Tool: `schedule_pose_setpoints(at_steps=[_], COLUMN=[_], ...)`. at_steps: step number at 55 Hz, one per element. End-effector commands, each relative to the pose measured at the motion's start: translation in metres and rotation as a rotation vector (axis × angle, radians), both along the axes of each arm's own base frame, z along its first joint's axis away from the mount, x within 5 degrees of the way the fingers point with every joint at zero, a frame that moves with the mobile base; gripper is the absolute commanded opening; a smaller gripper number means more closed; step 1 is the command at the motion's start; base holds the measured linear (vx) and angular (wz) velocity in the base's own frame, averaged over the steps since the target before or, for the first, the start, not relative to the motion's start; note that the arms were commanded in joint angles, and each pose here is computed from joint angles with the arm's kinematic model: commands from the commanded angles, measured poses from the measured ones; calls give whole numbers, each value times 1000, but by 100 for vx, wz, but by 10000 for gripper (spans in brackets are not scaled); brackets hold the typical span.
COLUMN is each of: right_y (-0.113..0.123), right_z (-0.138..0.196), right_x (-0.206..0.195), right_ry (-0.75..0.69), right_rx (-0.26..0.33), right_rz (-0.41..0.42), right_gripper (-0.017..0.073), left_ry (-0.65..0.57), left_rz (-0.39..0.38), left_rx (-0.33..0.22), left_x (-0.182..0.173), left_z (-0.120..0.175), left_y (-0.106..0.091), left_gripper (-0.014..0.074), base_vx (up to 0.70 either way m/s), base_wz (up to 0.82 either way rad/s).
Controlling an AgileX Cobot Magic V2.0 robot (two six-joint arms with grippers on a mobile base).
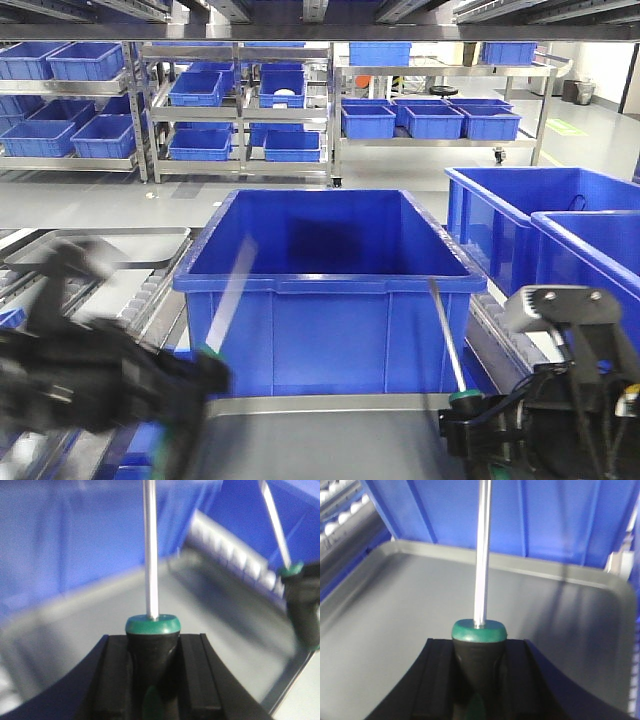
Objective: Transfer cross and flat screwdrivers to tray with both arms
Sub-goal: 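Lower both grippers with screwdrivers toward the grey metal tray, then open both grippers to release the screwdrivers onto the tray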
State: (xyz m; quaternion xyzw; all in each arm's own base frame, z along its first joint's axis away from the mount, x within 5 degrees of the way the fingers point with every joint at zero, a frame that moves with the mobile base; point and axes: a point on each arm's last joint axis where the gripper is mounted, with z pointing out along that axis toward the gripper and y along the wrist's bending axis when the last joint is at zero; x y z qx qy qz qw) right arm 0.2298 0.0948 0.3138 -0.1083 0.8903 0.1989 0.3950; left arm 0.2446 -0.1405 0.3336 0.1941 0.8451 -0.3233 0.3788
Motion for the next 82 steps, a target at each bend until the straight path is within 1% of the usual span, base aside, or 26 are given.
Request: schedule_pose_setpoints(at_steps=[1, 4, 7, 12, 17, 25, 31, 37, 44, 47, 55, 62, 70, 82], right_y=[0, 0, 1, 2, 3, 5, 5, 4, 1, -2, -10, -15, -19, -21], right_z=[15, 12, 10, 5, 0, -6, -7, -3, 12, 21, 46, 61, 72, 75], right_x=[6, 8, 9, 11, 14, 16, 17, 16, 7, 0, -22, -38, -51, -56], right_ry=[-92, -80, -65, -39, -18, 19, 23, -7, -67, -106, -219, -286, -336, -354], right_rx=[39, 34, 30, 23, 17, 9, 8, 16, 32, 38, 57, 73, 89, 95], right_rz=[-30, -29, -25, -20, -18, -10, -10, -19, -23, -22, -23, -22, -22, -22], right_gripper=[3, 18, 37, 90, 171, 342, 454, 529, 539, 536, 531, 531, 531, 531], left_ry=[-5, 22, 45, 80, 103, 111, 111, 98, 41, -3, -172, -279, -324, -324], left_rz=[7, 4, 0, -2, 0, 0, 0, 2, 18, 29, 82, 118, 122, 122], left_rx=[-56, -43, -33, -17, -8, -4, -4, -7, -28, -42, -91, -126, -149, -149], left_x=[7, 12, 16, 22, 26, 27, 27, 27, 21, 15, -4, -19, -30, -31], left_z=[3, -6, -14, -25, -33, -36, -36, -33, -17, -5, 33, 56, 69, 69], left_y=[-14, -20, -23, -27, -28, -29, -29, -28, -24, -20, -5, 5, 11, 11], left_gripper=[17, 35, 71, 159, 265, 435, 498, 507, 505, 503, 503, 503, 503, 503], base_vx=[0, 0, 0, 0, 0, 0, 0, 0, 0, 0, 0, 0, 0, 0], base_wz=[0, 0, 0, 0, 0, 0, 0, 0, 0, 0, 0, 0, 0, 0])
